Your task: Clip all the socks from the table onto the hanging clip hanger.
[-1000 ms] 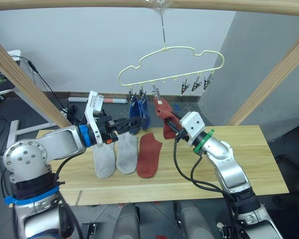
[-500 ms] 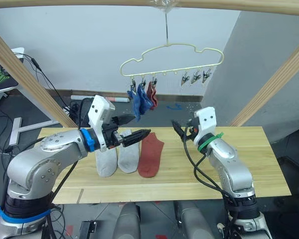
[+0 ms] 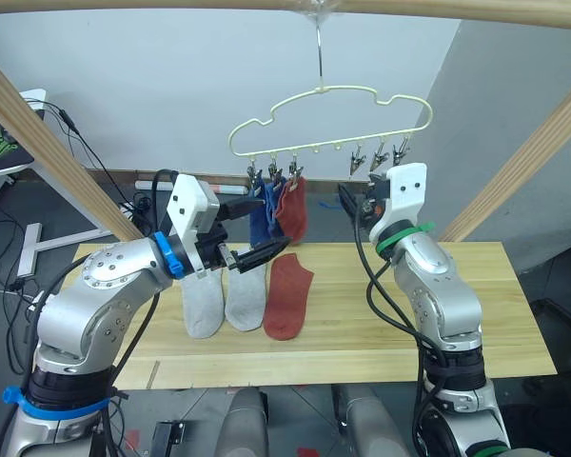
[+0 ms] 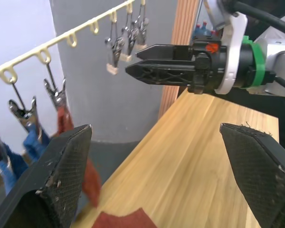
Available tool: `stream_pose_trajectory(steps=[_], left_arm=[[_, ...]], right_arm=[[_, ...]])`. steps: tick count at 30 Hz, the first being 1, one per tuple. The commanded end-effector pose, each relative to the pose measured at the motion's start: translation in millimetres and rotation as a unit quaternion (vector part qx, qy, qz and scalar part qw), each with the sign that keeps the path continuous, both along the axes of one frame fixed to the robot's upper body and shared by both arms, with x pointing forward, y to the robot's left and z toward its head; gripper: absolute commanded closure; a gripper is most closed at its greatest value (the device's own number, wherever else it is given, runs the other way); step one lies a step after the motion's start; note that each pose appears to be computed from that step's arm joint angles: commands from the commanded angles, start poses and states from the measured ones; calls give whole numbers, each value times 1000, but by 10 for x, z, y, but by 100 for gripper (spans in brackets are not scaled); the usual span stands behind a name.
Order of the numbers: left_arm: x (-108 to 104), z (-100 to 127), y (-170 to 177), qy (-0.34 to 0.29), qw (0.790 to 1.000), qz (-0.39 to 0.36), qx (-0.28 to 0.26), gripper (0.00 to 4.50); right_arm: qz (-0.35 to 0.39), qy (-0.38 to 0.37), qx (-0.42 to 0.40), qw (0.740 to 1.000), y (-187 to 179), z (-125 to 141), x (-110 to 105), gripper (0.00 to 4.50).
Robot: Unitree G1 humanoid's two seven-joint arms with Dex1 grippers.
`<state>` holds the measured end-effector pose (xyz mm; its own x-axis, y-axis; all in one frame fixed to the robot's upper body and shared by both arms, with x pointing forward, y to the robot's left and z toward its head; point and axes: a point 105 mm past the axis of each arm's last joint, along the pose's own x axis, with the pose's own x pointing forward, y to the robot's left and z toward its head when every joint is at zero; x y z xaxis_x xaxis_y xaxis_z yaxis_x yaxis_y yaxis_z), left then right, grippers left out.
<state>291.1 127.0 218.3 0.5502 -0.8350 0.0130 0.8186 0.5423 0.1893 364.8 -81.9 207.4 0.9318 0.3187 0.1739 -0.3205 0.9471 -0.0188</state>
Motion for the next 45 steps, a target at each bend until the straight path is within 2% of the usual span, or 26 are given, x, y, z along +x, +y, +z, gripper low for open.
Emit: stream_pose_trajectory(steps=[1,6,11,27,45], left_arm=[[3,160,22,-40,999,8,-12,0],[6,179,14,-48,999,15,-14,0],[-18,199,6,-50,998,16,-15,0],[-21,202,-18,-53,998,19,-19,0],[-33,282,-107,-65,997,11,-32,0]], right_arm=[[-16,-31,11,999,-24,168,23,127],[-19,-34,16,999,29,204,110,127],[-16,-27,19,999,52,185,131,290],[-27,-28,29,999,83,266,276,290],[-2,-57,5,998,249,398,285,290]])
